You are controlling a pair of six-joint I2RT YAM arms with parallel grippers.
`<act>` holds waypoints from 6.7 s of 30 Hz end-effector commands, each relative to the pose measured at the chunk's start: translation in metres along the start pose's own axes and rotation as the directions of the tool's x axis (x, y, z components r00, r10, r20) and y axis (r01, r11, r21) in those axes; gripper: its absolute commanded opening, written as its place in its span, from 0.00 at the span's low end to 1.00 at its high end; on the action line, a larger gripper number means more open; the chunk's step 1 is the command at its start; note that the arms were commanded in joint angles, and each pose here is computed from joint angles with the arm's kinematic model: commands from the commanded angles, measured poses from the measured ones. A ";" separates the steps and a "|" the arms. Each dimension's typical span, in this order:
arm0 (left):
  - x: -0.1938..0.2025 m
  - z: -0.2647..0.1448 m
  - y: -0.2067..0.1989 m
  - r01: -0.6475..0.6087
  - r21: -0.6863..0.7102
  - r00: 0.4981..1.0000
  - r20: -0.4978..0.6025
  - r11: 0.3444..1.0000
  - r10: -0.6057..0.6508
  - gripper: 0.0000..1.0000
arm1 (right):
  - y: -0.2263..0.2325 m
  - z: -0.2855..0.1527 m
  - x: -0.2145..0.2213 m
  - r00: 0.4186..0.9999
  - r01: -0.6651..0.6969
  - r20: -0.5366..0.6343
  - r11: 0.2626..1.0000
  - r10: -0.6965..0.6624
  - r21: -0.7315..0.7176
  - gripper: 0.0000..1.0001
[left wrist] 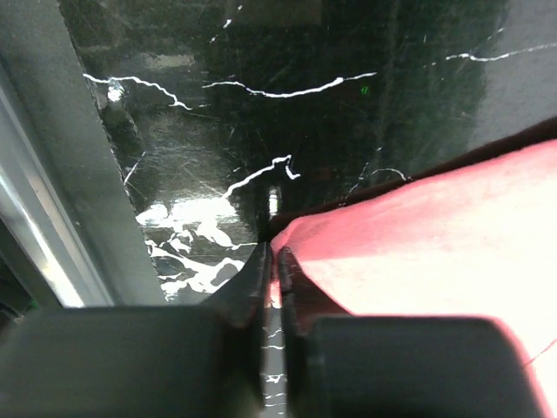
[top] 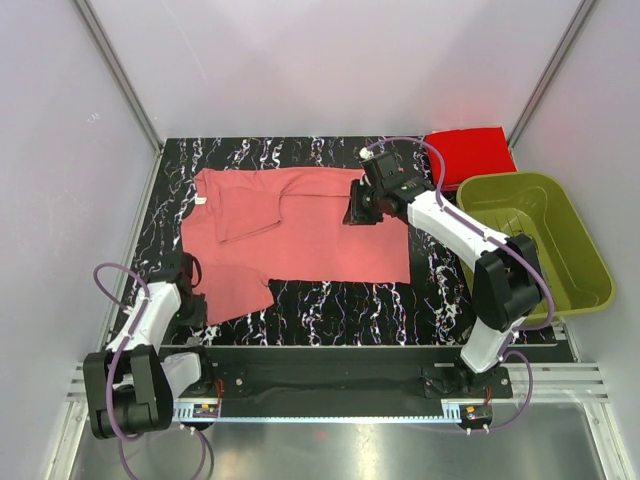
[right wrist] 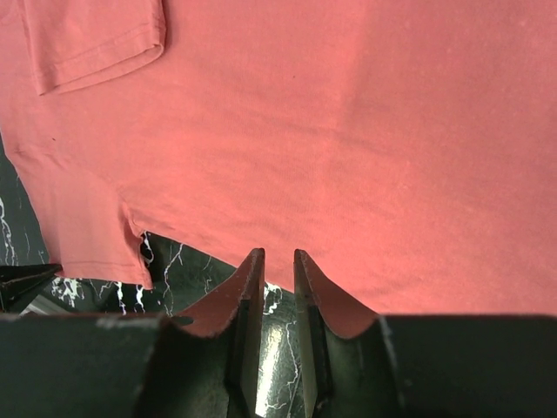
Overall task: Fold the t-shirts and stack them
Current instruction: Fold the tshirt
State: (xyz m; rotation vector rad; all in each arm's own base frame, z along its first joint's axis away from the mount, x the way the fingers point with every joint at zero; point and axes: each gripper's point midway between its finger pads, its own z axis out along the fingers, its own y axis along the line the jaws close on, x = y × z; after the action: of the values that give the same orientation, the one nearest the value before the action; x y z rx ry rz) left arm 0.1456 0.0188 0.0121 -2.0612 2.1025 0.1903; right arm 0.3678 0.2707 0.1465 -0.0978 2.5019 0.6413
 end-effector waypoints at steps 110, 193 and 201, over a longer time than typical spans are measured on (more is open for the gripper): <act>-0.089 -0.140 -0.264 -0.226 0.461 0.943 0.324 0.858 0.075 0.00 | -0.154 -0.019 0.044 0.208 0.978 -0.225 0.199 -0.952 0.060 0.00; -0.100 -0.101 -0.426 -0.326 0.498 0.907 0.405 0.803 0.117 0.26 | -0.206 0.048 -0.123 0.349 0.910 -0.268 0.257 -0.898 0.325 0.37; -0.092 -0.129 -0.392 -0.426 0.520 0.881 0.426 0.741 0.207 0.36 | -0.156 0.020 -0.107 0.465 0.857 -0.136 0.407 -0.875 0.315 0.37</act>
State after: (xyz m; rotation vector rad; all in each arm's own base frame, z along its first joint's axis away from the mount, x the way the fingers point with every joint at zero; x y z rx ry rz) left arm 0.5359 0.0744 0.1132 -1.3152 2.0148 0.0169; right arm 0.5115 0.1100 0.0742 -1.2990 2.0747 -0.3508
